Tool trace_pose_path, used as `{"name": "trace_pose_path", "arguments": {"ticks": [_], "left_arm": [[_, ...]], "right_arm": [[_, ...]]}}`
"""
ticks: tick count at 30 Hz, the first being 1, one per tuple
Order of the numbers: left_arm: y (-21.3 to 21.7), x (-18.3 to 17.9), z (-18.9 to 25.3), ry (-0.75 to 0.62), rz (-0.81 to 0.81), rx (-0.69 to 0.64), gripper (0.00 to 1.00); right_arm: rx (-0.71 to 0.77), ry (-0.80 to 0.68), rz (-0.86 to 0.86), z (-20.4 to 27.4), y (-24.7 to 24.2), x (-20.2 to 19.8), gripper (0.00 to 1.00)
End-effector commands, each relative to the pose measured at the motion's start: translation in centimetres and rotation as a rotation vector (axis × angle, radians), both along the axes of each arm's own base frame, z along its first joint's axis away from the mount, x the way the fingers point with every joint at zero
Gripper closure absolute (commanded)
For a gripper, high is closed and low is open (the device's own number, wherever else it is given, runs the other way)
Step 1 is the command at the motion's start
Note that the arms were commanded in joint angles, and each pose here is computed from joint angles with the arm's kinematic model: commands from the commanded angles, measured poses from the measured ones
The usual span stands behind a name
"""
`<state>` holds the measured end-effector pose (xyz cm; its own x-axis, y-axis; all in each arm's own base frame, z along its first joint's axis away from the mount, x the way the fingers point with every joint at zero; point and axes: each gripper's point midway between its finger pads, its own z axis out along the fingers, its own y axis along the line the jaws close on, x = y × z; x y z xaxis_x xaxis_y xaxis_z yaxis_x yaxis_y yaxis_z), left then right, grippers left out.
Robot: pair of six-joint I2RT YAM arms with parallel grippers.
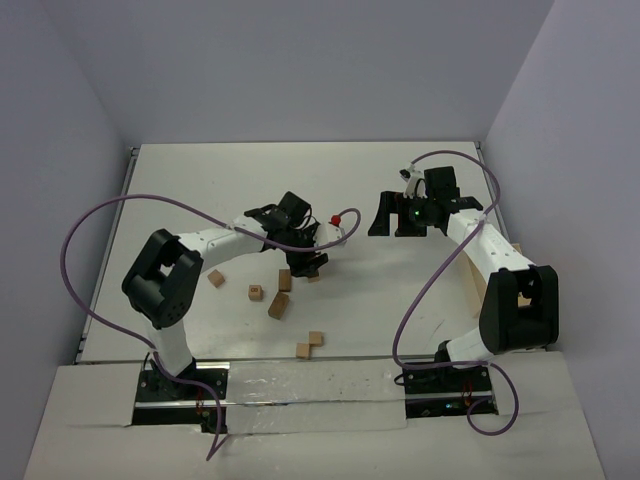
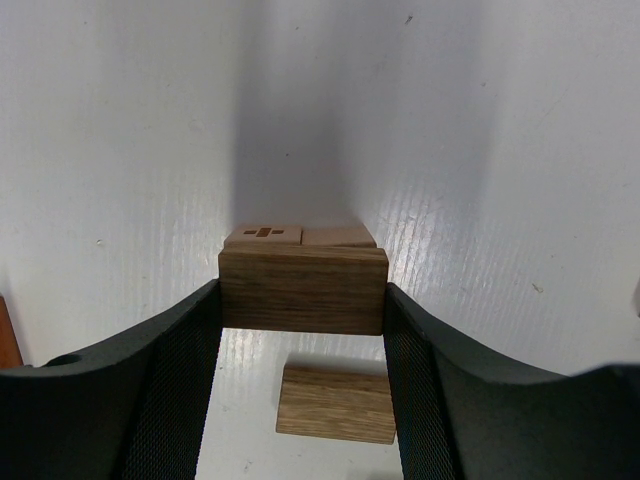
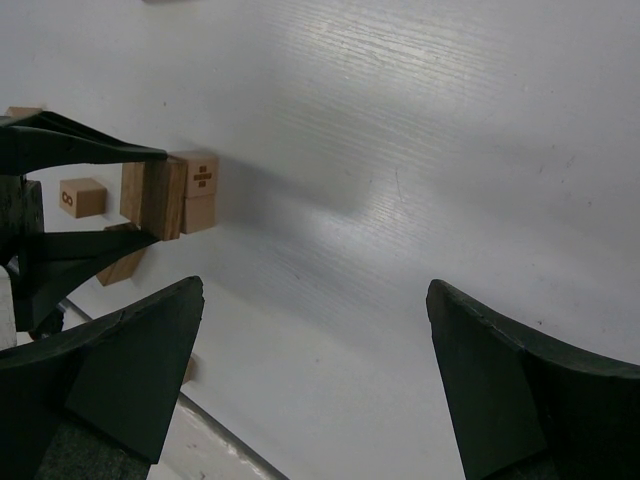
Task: Build the wood block tower
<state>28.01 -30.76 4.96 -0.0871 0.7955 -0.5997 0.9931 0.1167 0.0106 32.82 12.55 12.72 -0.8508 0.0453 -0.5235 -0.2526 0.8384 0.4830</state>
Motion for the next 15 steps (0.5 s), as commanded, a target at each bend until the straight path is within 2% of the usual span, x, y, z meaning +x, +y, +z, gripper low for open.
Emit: {"name": "trace_pose_path", "arguments": {"ticks": [1, 7, 15], "left_arm": [[-0.80, 0.19, -0.05, -0.014, -0.019, -0.023, 0.45], [-0.72, 0.10, -0.31, -0.007, -0.018, -0.018, 0.42], [-0.64, -0.13, -0.23, -0.004, -0.031, -0.017, 0.21]], "right_arm": [[0.015, -0.018, 0.002, 1.02, 0.04, 0.60, 0.00], [0.019, -0.016, 0.002, 1.05, 0.10, 0.61, 0.00], [0.024, -0.006, 0.005, 0.92, 0.20, 0.63, 0.00]]}}
